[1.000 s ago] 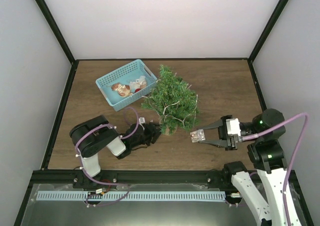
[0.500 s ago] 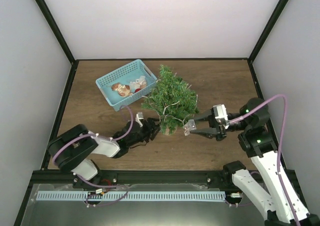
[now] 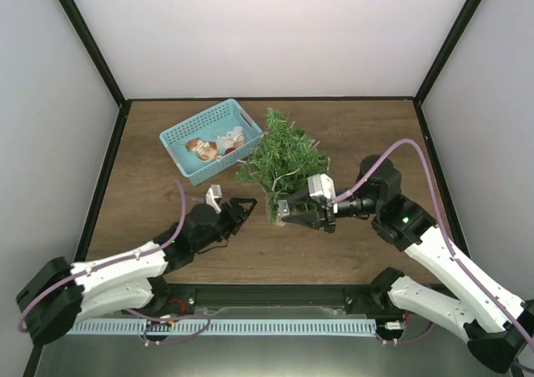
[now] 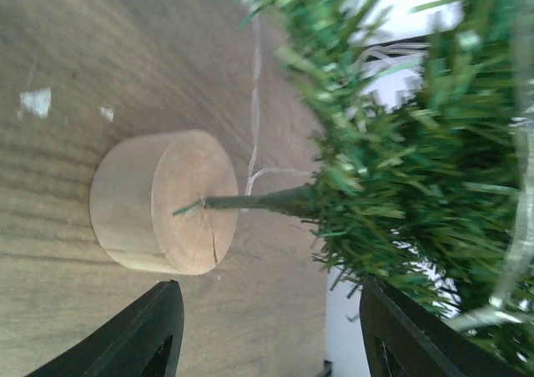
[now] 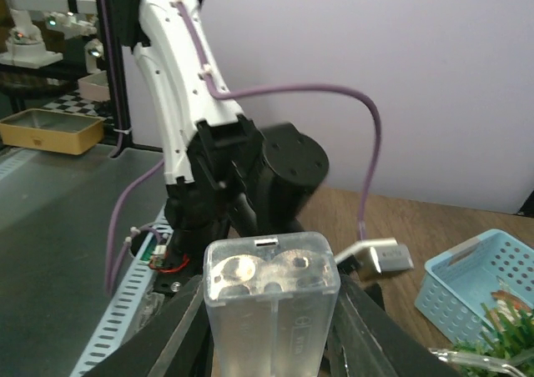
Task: Decorate the small christmas tree
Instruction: Wrap the decoration item around the Christmas tree, then pick up the decoration item from the storage box.
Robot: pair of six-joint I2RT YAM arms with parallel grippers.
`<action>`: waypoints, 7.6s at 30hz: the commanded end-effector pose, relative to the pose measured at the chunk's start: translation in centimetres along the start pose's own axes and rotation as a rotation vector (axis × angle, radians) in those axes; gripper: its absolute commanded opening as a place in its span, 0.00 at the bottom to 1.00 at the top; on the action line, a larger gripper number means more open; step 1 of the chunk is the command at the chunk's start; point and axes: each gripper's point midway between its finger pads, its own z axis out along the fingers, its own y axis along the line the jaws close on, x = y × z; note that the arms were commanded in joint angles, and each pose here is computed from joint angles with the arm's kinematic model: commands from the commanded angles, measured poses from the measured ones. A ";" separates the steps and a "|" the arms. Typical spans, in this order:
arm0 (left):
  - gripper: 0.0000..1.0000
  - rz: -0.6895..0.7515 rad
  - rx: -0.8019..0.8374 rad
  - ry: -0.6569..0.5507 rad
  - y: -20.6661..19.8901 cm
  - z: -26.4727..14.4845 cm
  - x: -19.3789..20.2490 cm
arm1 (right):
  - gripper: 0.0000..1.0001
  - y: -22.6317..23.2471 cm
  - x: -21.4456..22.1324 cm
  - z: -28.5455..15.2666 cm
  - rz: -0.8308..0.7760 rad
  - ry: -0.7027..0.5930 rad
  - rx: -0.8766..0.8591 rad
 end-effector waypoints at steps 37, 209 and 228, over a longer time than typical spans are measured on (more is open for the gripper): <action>0.63 0.802 0.401 0.165 -19.9 -11.4 2.5 | 0.17 -3.7 -1.0 5.9 -0.282 0.200 0.222; 0.59 0.549 -0.095 0.056 -2.2 0.8 -9.9 | 0.64 -8.1 -2.8 -7.6 0.185 -0.046 0.965; 0.84 0.664 -0.372 -0.258 -1.1 -6.4 -14.5 | 0.63 -4.3 8.5 -9.4 0.840 -0.074 0.999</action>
